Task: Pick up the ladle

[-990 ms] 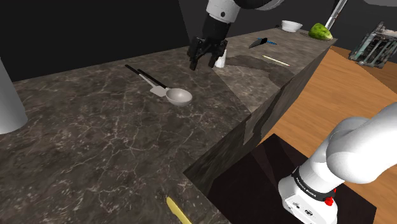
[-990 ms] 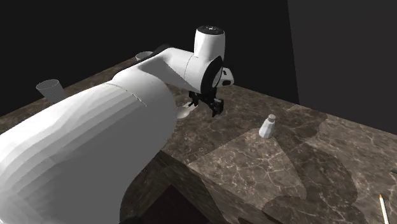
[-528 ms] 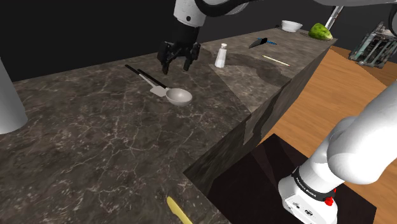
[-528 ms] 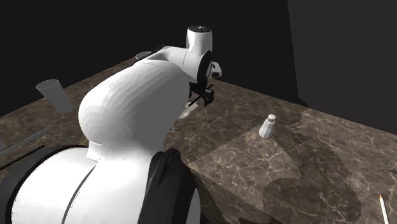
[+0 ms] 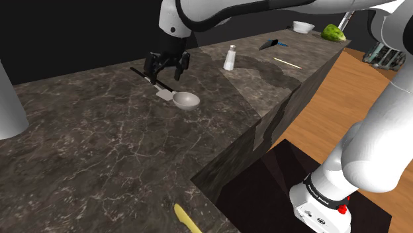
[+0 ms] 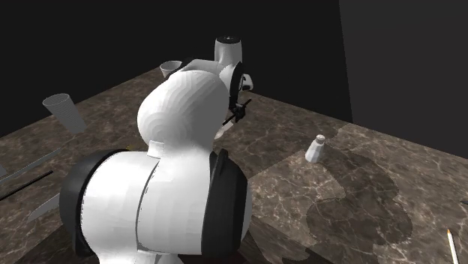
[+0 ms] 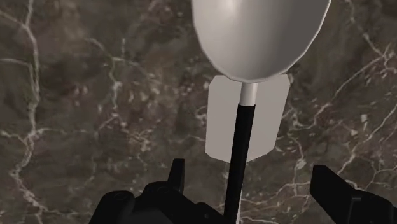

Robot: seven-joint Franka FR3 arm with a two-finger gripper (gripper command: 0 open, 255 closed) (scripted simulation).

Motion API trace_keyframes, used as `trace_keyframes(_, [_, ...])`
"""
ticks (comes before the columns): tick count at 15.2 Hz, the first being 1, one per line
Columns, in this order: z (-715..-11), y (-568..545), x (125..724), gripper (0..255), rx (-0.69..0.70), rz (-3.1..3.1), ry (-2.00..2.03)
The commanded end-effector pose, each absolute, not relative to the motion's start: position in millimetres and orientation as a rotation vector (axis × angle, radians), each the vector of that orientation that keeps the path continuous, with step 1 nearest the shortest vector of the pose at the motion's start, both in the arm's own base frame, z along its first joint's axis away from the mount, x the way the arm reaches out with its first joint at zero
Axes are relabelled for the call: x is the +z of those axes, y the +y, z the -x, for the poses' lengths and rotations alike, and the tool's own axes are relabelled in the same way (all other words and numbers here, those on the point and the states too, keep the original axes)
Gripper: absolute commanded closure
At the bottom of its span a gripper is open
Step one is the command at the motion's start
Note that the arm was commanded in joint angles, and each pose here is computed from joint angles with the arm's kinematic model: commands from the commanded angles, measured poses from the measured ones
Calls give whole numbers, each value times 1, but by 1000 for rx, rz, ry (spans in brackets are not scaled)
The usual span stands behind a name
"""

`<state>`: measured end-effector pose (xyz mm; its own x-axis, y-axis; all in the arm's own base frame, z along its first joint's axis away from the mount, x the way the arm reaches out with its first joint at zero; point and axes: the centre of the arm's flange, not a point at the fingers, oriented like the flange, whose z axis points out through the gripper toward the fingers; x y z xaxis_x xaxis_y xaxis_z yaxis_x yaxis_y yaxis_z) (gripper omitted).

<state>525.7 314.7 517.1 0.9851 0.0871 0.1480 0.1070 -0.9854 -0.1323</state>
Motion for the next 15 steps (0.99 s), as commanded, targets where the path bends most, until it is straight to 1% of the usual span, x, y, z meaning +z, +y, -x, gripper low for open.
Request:
trace_keyframes(1, [-527, 316, 506, 0, -214, 2990, -147])
trace_keyframes(5, [-527, 316, 493, 0, -214, 2990, -147])
trace_keyframes(6, [-527, 315, 493, 255, -214, 2990, -147])
trace_keyframes(15, [-527, 316, 493, 255, -214, 2990, -147])
